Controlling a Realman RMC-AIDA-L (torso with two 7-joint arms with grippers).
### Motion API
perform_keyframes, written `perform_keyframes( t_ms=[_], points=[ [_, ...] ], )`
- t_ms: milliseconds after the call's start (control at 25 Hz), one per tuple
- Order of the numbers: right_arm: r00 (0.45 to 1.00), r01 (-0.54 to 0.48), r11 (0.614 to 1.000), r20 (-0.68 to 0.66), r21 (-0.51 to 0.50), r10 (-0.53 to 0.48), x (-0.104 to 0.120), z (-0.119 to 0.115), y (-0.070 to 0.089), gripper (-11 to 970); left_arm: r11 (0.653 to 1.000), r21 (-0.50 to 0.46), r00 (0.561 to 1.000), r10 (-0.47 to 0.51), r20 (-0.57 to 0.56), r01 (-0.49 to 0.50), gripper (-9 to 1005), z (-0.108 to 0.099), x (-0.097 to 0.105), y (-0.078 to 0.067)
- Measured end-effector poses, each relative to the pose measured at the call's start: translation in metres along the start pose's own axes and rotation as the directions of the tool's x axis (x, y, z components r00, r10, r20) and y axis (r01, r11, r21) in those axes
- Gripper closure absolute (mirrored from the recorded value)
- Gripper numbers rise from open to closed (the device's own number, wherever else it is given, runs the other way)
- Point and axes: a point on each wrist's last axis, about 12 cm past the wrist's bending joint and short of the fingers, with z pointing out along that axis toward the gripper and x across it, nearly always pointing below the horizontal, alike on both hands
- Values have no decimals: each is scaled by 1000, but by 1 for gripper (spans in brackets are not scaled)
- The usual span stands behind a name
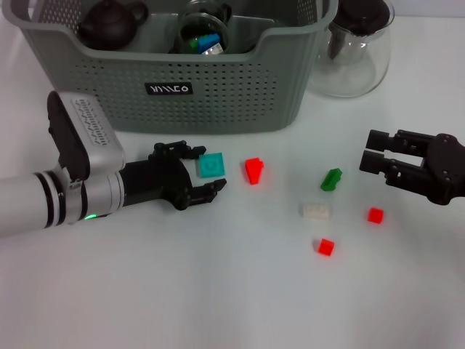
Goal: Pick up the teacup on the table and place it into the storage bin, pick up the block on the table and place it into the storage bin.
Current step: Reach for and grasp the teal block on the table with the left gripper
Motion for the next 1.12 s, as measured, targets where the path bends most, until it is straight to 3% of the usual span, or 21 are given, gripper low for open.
perform_keyframes(
  t_ms=[1120],
  points=[
    [1000,2,1000,-2,9,-2,-1,-1,-1,425,1000,-22,1000,2,7,-2,326,2,-2,2]
  ],
)
